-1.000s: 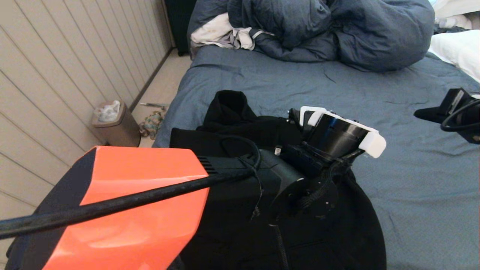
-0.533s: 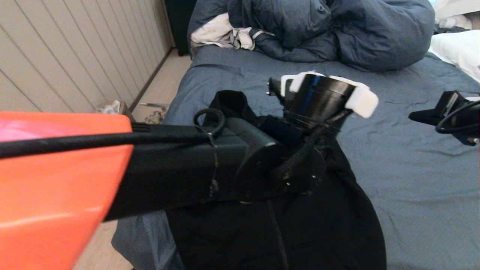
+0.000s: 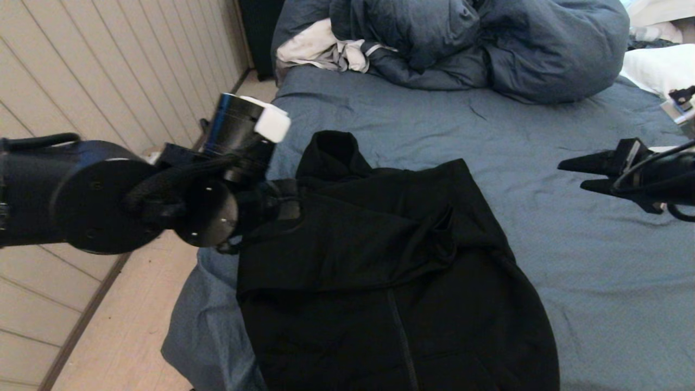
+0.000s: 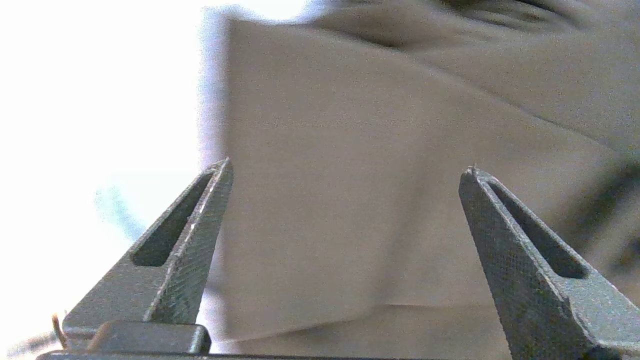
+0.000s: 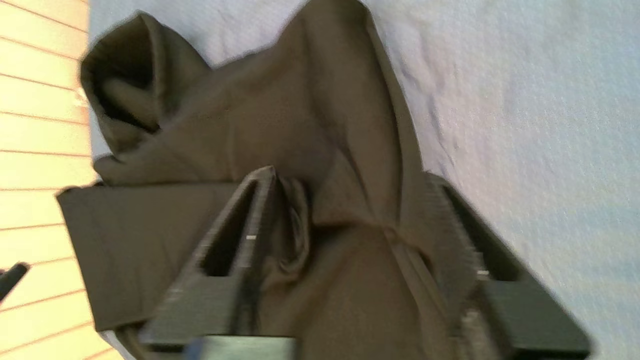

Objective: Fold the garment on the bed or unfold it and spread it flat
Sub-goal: Fold the black sweatshirt

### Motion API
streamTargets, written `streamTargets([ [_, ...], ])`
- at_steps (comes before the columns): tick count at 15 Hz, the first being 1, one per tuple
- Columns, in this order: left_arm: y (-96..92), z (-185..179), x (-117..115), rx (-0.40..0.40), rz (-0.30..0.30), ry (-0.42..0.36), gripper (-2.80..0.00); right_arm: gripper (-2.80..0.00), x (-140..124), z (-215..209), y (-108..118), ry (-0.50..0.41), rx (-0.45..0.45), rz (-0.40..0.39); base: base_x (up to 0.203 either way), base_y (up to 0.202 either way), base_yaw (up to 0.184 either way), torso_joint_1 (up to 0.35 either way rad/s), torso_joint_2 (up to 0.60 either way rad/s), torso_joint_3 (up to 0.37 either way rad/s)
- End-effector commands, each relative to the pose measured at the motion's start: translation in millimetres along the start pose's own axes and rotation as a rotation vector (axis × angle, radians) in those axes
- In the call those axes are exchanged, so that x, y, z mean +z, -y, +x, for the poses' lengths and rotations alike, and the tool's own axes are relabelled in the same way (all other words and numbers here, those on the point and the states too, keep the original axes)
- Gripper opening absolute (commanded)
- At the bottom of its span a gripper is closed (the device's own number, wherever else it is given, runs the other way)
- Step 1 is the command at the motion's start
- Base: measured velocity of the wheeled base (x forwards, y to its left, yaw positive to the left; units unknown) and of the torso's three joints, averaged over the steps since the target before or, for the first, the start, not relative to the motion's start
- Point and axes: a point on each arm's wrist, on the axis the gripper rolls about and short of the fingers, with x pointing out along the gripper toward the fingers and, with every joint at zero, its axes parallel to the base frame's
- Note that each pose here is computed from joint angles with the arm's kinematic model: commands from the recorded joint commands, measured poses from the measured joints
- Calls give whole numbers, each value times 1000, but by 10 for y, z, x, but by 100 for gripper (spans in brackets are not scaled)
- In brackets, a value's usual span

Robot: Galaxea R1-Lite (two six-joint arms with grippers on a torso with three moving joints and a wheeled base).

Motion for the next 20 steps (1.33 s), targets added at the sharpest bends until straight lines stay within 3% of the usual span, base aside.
streamTargets([
  [1,-487,-197,140,18,-87,16,0,0,49,222,50,-31,5,15,0,0,0,0,0,0],
  [4,-851,-39,54,-21,-173,-79,0,0,202,540,54,-47,14,20,0,0,0,0,0,0],
  [8,-1022,152,-190,-55,-203,-204,0,0,180,971,14,-184,7,39,0,0,0,0,0,0],
  [11,-1178,277,-206,-52,-239,-244,0,0,143,1238,62,-221,6,25,0,0,0,0,0,0],
  [12,-1235,269,-181,-84,-256,-254,-280,0,132,1306,94,-229,4,4,0,0,0,0,0,0],
  [13,-1268,263,-178,-113,-265,-268,-280,-280,117,1355,122,-235,-3,-23,0,0,0,0,0,0],
  [17,-1380,333,-199,-102,-293,-288,-280,-280,123,1380,141,-265,-67,-99,0,0,0,0,0,0],
  [20,-1388,328,-249,-99,-290,-306,-280,-280,106,1384,157,-284,-76,-96,0,0,0,0,0,0],
])
